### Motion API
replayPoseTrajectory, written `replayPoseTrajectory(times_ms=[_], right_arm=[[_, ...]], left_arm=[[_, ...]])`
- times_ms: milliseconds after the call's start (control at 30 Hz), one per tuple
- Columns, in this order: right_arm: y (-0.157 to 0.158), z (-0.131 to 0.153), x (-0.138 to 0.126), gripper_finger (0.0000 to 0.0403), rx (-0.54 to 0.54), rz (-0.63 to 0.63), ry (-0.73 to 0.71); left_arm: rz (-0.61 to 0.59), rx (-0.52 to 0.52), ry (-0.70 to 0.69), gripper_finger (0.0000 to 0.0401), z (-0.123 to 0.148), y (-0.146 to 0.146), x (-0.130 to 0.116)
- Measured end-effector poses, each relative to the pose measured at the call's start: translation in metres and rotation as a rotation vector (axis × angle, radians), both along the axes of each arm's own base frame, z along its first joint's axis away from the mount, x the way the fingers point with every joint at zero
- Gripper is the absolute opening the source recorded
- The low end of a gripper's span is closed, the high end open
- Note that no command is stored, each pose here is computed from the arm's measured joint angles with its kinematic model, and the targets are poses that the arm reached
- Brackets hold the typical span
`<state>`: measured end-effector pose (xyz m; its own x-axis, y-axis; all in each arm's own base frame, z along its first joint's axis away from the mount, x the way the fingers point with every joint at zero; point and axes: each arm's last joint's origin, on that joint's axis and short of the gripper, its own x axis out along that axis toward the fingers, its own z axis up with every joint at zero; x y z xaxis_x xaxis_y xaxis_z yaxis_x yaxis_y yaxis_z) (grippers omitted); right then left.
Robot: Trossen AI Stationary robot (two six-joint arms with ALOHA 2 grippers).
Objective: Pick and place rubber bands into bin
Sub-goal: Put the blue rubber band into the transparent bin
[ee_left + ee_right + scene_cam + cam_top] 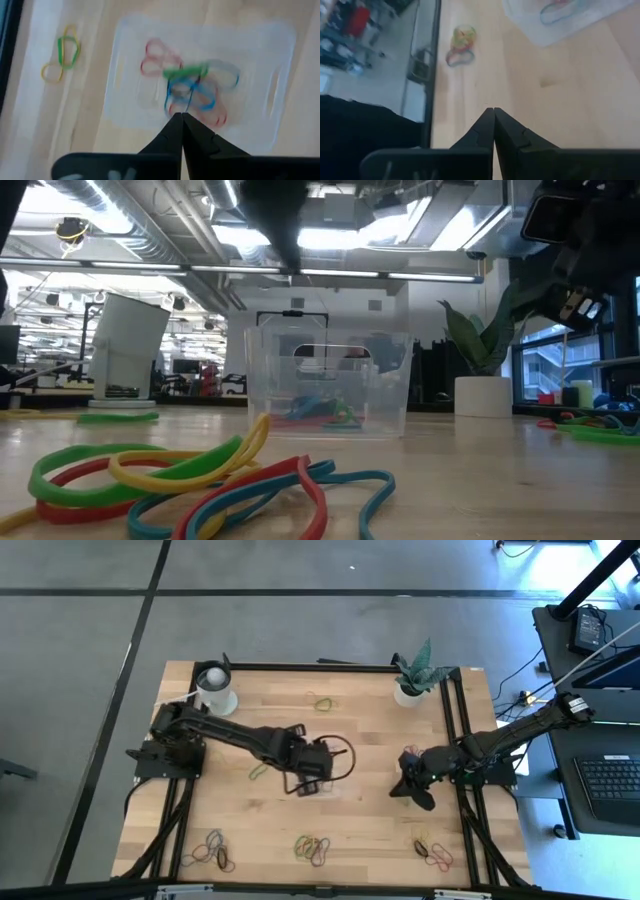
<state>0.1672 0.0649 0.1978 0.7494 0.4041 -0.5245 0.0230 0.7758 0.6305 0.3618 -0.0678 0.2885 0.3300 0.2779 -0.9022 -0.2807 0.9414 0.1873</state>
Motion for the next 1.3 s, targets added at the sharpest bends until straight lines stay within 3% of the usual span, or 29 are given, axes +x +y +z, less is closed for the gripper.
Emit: replayPoseTrajectory(times_ms=[167,367,567,700,900,1067,1200,1300], right_arm=[[-0.001,0.009,0.006,0.0012,-0.006,-0.106,-0.112],[-0.006,0.028,0.014,0.0004,-0.1,-0.31,-0.329],[-0.006,0.08,0.026,0.0002,-0.255,-0.396,-0.396],[-0.003,0.109,0.039,0.0002,-0.38,-0.416,-0.221],[0.002,0.119,0.053,0.0001,-0.437,-0.469,0.248],[0.009,0.099,0.06,0.0007,-0.362,-0.473,0.585],[0.018,0.07,0.065,0.0022,-0.318,-0.406,0.8],[0.021,0.047,0.065,0.0034,-0.279,-0.424,0.936]], left_arm=[[-0.026,-0.005,-0.004,0.0001,-0.011,-0.002,-0.044],[-0.084,-0.064,-0.163,0.0001,-0.027,-0.004,-0.099],[-0.119,-0.117,-0.233,0.0002,-0.046,0.007,-0.151],[-0.131,-0.142,-0.303,0.0002,-0.052,0.014,-0.173],[-0.182,-0.155,-0.46,0.0001,-0.055,0.02,-0.192],[-0.209,-0.161,-0.566,0.0002,-0.053,0.022,-0.199],[-0.231,-0.147,-0.576,0.0002,-0.051,0.023,-0.2],[-0.237,-0.143,-0.574,0.0002,-0.051,0.023,-0.201]])
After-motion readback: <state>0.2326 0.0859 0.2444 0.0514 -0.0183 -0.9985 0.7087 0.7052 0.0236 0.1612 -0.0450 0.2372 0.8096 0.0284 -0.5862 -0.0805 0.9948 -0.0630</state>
